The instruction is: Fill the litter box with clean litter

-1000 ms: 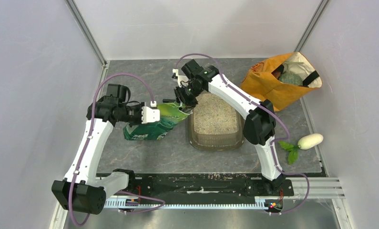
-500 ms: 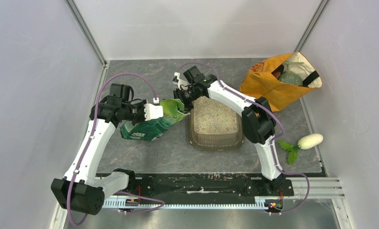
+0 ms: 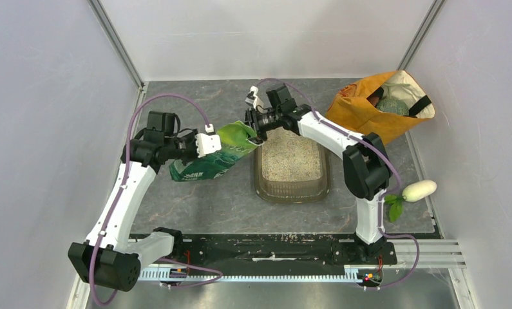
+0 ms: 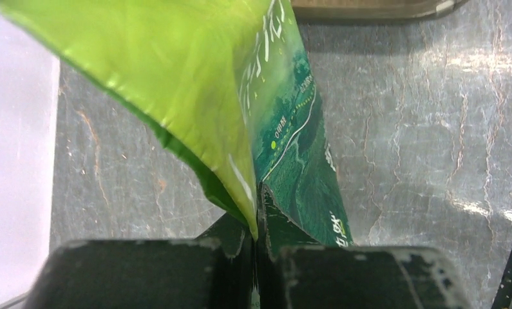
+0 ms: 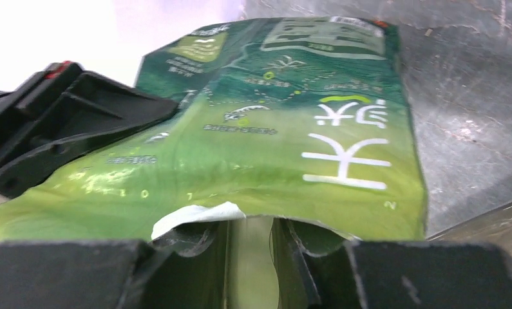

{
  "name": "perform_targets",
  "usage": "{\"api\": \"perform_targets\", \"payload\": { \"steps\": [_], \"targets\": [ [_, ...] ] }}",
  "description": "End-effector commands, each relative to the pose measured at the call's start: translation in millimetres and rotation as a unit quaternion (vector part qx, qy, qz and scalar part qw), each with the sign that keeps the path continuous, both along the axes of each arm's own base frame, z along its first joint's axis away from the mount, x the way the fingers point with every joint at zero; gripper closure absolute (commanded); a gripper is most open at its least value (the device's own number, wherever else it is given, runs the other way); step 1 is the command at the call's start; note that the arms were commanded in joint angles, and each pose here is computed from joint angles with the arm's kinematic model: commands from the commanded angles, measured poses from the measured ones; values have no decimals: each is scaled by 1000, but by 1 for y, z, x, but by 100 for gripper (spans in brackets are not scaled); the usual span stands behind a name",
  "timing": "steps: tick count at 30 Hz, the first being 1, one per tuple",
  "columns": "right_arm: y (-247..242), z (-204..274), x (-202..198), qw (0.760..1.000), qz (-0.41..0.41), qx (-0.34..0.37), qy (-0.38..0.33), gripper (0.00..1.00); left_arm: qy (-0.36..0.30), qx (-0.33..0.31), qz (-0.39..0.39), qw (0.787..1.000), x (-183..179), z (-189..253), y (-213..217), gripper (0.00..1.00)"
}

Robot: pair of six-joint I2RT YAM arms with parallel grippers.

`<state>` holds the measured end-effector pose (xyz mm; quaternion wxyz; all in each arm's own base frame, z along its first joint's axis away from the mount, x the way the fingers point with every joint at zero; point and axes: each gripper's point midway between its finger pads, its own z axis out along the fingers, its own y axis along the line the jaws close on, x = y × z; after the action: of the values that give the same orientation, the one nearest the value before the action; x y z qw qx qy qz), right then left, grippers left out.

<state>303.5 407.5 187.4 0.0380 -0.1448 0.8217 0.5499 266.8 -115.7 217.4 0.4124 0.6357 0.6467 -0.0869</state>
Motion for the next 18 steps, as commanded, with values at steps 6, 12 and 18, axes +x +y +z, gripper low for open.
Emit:
{"api": "perform_targets", "payload": {
  "steps": [6, 12, 18],
  "targets": [
    [-33, 113, -21, 989, 28, 133, -51, 100, -107, -41, -56, 992, 17, 55, -22, 98],
    [-70, 116, -23, 990, 5, 133, -43, 100, -107, -57, -53, 991, 30, 55, -28, 98],
    [-100, 114, -24, 991, -27, 130, -34, 100, -107, -61, -66, 990, 37, 52, -33, 98]
  ]
}}
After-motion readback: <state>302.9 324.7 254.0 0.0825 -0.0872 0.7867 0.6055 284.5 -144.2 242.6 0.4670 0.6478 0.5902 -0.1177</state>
